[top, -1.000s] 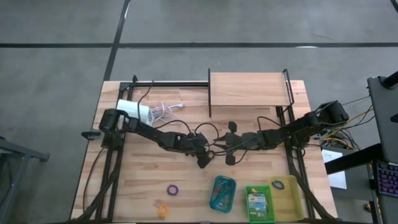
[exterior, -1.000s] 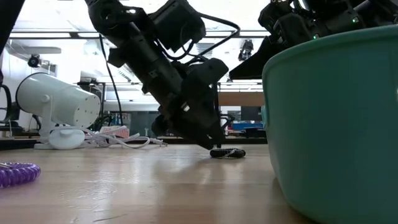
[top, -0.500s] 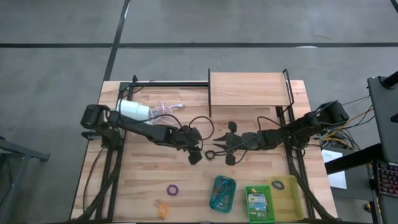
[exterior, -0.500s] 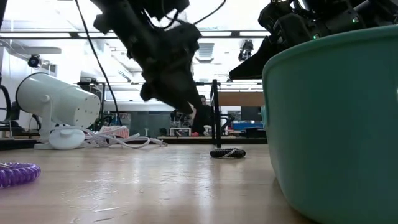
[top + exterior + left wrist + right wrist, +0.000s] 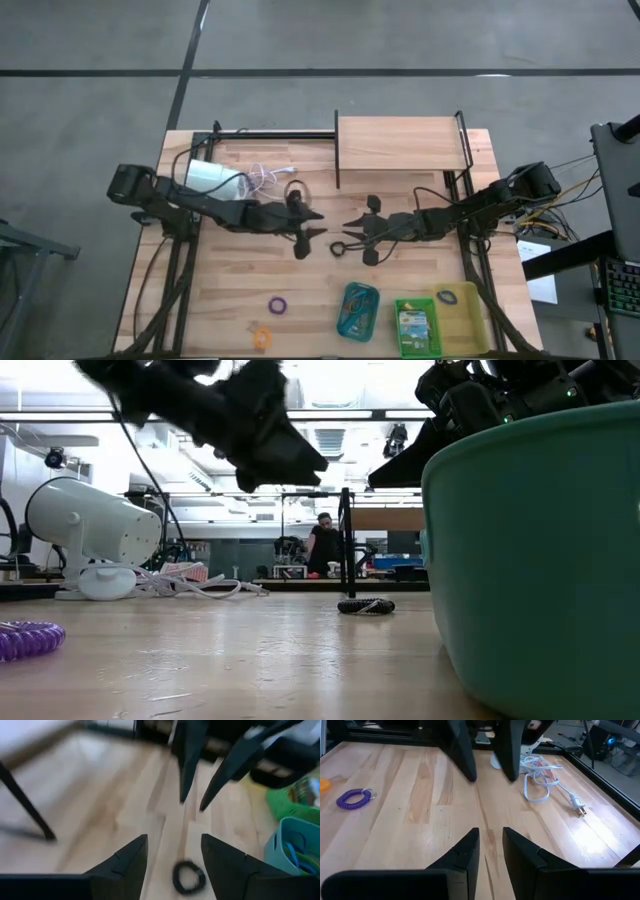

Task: Pick & Place Office Desk Supplies
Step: Put the black spring rubberband into the yellow bin

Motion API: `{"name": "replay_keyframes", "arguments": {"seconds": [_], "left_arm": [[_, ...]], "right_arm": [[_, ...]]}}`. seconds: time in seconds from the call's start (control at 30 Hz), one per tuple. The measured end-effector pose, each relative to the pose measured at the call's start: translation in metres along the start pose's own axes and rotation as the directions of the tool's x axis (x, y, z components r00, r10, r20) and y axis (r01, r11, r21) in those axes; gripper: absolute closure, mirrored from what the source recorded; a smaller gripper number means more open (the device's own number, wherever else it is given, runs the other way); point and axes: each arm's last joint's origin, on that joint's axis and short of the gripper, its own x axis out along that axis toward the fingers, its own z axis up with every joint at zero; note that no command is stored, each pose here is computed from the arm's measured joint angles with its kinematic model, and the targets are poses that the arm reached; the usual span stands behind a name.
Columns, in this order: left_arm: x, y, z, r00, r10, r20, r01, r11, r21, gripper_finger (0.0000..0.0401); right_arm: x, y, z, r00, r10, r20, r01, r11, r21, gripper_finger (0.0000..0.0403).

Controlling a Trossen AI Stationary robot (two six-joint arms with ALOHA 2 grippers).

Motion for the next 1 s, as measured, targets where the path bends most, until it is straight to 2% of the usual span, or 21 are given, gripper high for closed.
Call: {"name": "replay_keyframes", "arguments": {"seconds": [0.1, 0.2, 0.63, 1.0], "left_arm": [[-0.007, 0.005, -0.014, 0.989, -0.033, 0.144, 0.027, 0.999, 0.043, 0.0213], [-0.011, 0.009, -0.024, 0.980, -0.044, 0.193, 0.039, 0.999, 0.030, 0.0212], [-0.013, 0.010, -0.029, 0.985, -0.043, 0.170, 0.039, 0.999, 0.028, 0.0212], [-0.013, 0.010, -0.029, 0.985, -0.043, 0.169, 0.039, 0.999, 0.025, 0.0212]], "right_arm": [[0.000, 0.000, 0.000, 1.000, 0.000, 0.000, 0.000, 1.000, 0.000, 0.0318], [0.000, 0.000, 0.000, 1.000, 0.000, 0.000, 0.000, 1.000, 0.000, 0.0316], [0.000, 0.000, 0.000, 1.000, 0.000, 0.000, 0.000, 1.000, 0.000, 0.0335], [0.000, 0.000, 0.000, 1.000, 0.000, 0.000, 0.000, 1.000, 0.000, 0.0321]]}}
